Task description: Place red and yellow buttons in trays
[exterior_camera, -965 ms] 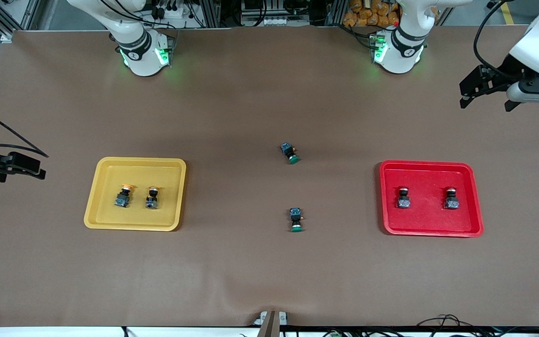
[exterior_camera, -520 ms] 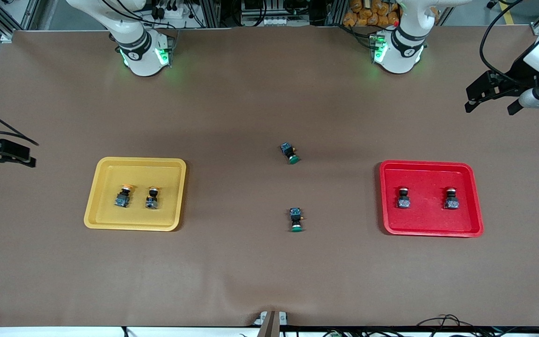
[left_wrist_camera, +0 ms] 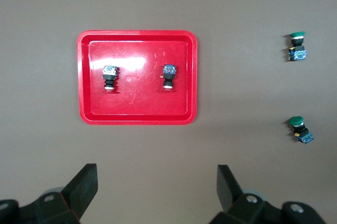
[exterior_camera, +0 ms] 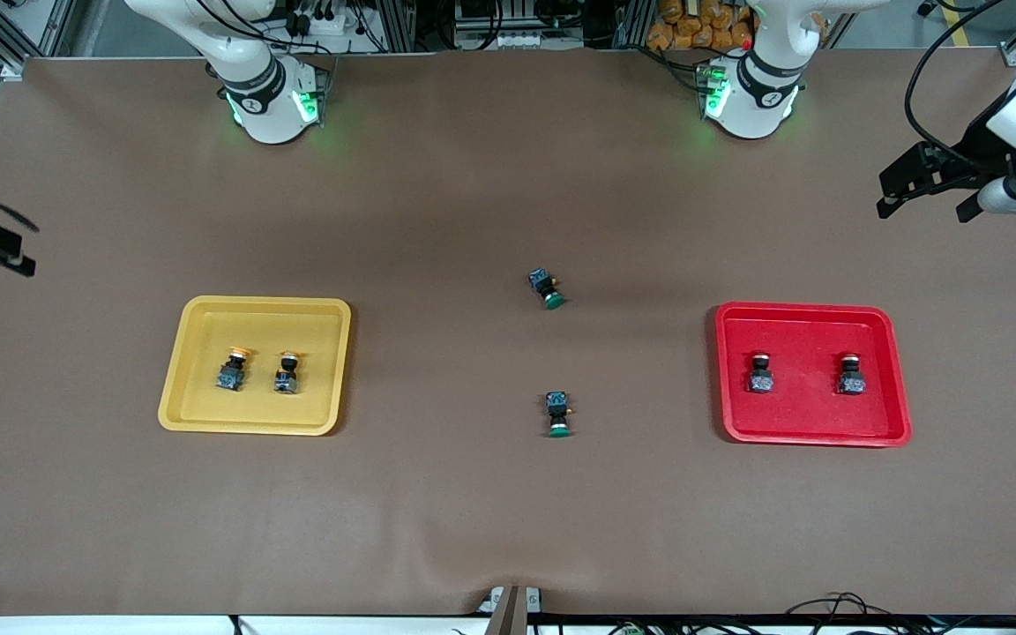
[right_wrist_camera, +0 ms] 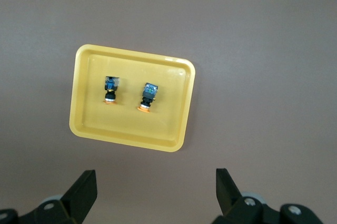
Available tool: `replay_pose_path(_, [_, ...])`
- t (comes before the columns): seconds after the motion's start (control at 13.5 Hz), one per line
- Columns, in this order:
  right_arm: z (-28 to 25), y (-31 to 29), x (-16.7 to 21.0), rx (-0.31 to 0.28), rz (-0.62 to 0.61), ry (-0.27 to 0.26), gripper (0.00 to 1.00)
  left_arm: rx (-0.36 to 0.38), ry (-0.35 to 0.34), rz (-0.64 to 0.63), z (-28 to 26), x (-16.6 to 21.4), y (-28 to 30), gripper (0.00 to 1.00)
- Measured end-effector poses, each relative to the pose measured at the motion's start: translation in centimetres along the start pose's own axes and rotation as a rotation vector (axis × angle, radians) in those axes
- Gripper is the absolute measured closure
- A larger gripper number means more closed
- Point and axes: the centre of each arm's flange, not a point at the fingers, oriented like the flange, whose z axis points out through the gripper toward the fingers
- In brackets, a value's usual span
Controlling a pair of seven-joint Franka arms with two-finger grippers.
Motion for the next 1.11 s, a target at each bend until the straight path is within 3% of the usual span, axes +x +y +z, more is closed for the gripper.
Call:
replay_pose_path(0.3, [0.1, -1.9, -2.4, 0.004, -0.023, 0.010, 0.00, 0.014, -0.038, 0.002, 1.0, 0.3, -0.1, 0.00])
replay_pose_path(1.11, [-1.6, -3.3, -2.2, -0.002, -0.051, 0.023, 0.00, 0.013, -0.010, 0.007, -1.1, 0.7, 0.2, 0.00])
